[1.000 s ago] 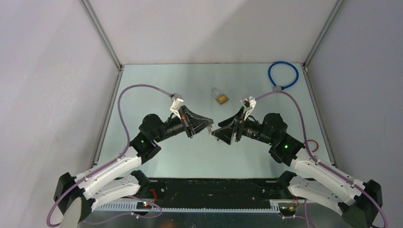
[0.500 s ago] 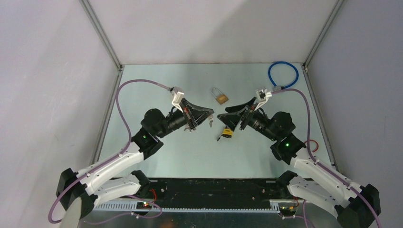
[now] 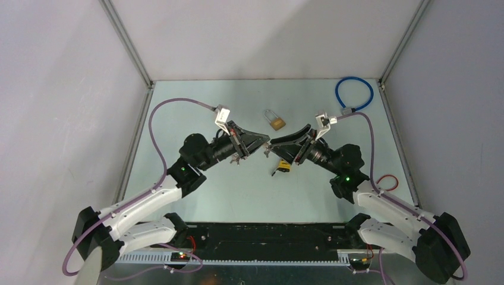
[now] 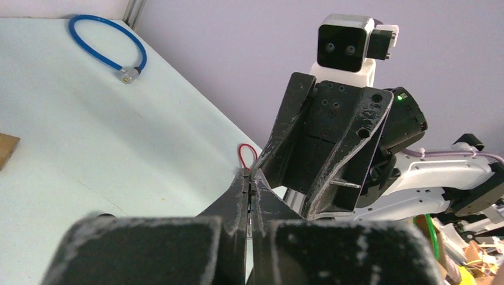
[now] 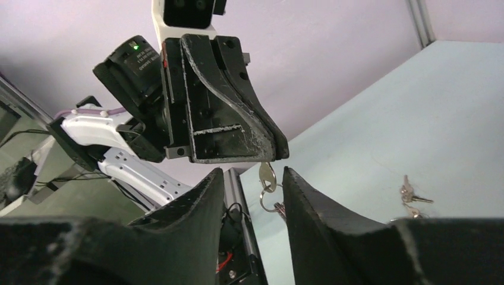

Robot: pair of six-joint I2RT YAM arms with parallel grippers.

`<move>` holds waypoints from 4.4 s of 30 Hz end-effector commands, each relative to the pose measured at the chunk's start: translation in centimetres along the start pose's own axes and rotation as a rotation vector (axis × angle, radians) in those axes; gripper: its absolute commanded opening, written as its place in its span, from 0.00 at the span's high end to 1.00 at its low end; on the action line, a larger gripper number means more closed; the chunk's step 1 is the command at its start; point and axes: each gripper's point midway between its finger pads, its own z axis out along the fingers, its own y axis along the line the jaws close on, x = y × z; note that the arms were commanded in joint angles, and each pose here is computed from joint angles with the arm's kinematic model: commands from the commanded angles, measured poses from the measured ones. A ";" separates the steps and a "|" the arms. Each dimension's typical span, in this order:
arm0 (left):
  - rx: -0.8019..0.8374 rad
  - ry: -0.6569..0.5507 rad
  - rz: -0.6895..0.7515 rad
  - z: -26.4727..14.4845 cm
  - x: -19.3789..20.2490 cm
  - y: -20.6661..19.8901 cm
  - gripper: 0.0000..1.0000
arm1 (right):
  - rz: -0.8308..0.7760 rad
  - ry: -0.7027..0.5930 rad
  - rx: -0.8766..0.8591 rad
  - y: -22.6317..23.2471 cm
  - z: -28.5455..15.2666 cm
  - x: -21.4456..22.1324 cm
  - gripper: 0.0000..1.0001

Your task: Unlock with the key

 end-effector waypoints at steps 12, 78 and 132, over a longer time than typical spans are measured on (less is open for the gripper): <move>0.101 -0.104 -0.055 -0.1 -3.4 -3.6 1.00 | 0.002 -0.047 -0.074 1.2 0.6 -1.0 0.68; -0.852 0.828 -0.047 2.4 18.3 20.3 0.08 | 0.165 -0.022 0.743 -9.7 -15.3 5.9 1.00; -1.132 0.301 -0.406 0.5 9.3 14.9 0.99 | 0.098 0.201 0.388 -7.7 -7.8 11.0 1.00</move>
